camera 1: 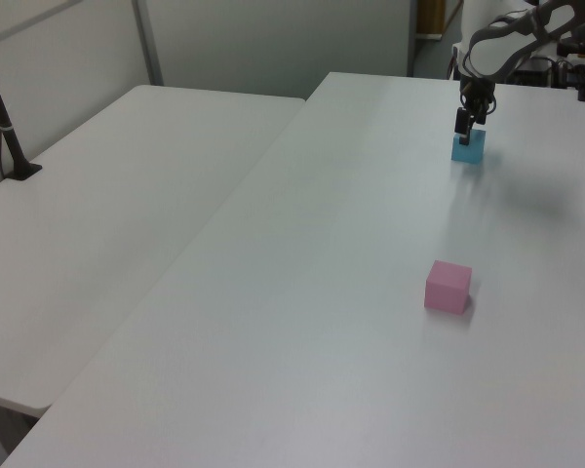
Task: Put blue cube on pink cube
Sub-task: 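Close the gripper around the light-blue cube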
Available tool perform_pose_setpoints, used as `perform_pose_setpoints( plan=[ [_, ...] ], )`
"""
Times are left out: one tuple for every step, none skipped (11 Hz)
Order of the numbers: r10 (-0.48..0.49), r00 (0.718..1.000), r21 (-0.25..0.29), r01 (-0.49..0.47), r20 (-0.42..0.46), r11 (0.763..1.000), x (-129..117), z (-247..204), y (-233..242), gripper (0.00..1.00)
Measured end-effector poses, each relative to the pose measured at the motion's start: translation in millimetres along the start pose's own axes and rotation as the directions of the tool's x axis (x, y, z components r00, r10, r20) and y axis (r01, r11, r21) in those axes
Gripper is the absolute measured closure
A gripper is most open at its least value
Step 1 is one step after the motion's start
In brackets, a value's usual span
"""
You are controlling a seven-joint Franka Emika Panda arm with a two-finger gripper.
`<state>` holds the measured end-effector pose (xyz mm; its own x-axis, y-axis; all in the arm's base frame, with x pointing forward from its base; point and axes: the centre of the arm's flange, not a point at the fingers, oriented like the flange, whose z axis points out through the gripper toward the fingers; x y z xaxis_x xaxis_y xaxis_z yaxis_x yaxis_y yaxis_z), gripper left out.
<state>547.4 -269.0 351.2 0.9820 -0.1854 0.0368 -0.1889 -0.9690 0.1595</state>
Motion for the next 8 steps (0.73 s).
perform_pose_setpoints(
  plan=[
    [-0.002, 1.000, -0.002, 0.002, 0.002, 1.000, 0.7, 4.4, -0.8, 0.00],
    [-0.003, 1.000, -0.004, 0.003, 0.004, 1.000, 1.3, 8.9, -1.5, 0.00],
    [-0.004, 1.000, -0.005, 0.004, 0.004, 1.000, 1.9, 11.4, -1.8, 0.06],
    [-0.004, 1.000, -0.006, 0.004, 0.002, 1.000, 2.3, 12.2, -1.9, 0.09],
    [-0.004, 1.000, -0.006, 0.004, 0.002, 1.000, 2.4, 12.6, -2.0, 0.17],
    [-0.005, 1.000, -0.006, 0.005, 0.003, 1.000, 2.4, 13.4, -2.1, 0.32],
    [-0.003, 1.000, -0.007, 0.003, -0.001, 1.000, 3.4, 11.5, -2.0, 0.43],
    [-0.001, 1.000, -0.007, 0.001, -0.001, 1.000, 3.5, 11.7, -2.2, 0.43]
  ],
)
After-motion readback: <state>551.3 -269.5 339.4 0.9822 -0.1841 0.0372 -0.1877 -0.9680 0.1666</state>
